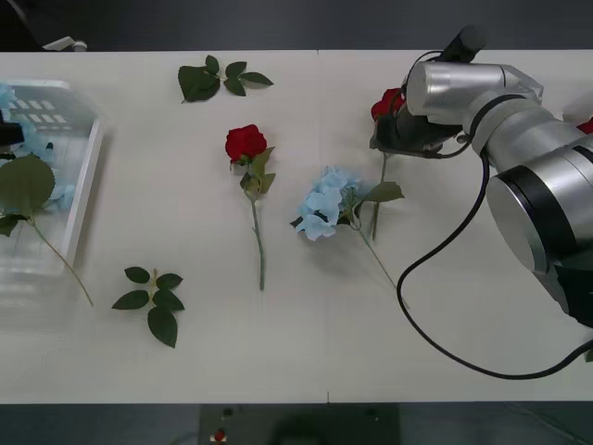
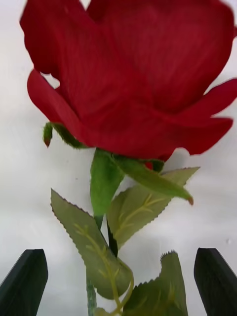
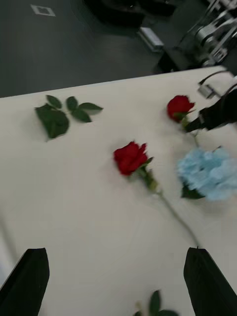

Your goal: Put the red flowers into the right box and the blue flowers into the left box

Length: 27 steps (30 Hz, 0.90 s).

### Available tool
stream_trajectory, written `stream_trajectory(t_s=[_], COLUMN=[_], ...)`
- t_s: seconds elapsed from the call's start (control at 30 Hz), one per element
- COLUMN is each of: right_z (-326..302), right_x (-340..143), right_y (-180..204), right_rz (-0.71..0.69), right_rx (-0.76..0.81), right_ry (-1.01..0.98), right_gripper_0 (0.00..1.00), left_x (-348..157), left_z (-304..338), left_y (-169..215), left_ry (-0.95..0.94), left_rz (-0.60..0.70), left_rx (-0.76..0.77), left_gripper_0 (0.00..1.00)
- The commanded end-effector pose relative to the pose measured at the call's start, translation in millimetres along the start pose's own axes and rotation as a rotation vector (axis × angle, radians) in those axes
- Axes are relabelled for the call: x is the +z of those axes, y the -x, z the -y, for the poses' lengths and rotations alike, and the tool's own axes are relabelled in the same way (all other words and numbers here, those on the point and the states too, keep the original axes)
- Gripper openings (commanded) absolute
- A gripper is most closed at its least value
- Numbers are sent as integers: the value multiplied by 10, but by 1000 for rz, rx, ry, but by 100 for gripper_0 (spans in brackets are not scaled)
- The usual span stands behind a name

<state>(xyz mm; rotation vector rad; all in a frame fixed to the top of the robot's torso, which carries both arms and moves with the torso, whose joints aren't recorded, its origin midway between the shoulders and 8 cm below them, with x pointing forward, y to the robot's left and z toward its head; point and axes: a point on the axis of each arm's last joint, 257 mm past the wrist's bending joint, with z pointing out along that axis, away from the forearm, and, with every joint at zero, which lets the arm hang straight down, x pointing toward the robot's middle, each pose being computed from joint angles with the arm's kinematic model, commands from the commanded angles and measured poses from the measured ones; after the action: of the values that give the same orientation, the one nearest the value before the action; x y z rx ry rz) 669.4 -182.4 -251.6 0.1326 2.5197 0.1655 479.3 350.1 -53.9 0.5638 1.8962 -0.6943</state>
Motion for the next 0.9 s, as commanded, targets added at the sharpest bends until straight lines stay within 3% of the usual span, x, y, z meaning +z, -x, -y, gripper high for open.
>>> stream_trajectory(t_s=[0.03,0.27,0.57,0.7,0.9], right_z=[-247,-259,-309,-333,-344], right_x=[-82,-32,17,37,39], right_y=[182,136,84,61,63], right_rz=[44,52,59,62,64], right_rx=[-33,-44,-75,-84,-91], right_ry=[40,42,41,41,42], right_gripper_0=[86,83,44,20,3], left_x=[413,1283,2153,2466,2720], left_z=[492,1210,1500,1568,1557], left_y=[452,243,-351,-693,-1061], left_ry=[-99,-254,-221,-198,-126], left_rz=[-13,-98,-178,-250,-352], left_rx=[-28,32,132,135,107], left_gripper_0=[79,79,79,79,79])
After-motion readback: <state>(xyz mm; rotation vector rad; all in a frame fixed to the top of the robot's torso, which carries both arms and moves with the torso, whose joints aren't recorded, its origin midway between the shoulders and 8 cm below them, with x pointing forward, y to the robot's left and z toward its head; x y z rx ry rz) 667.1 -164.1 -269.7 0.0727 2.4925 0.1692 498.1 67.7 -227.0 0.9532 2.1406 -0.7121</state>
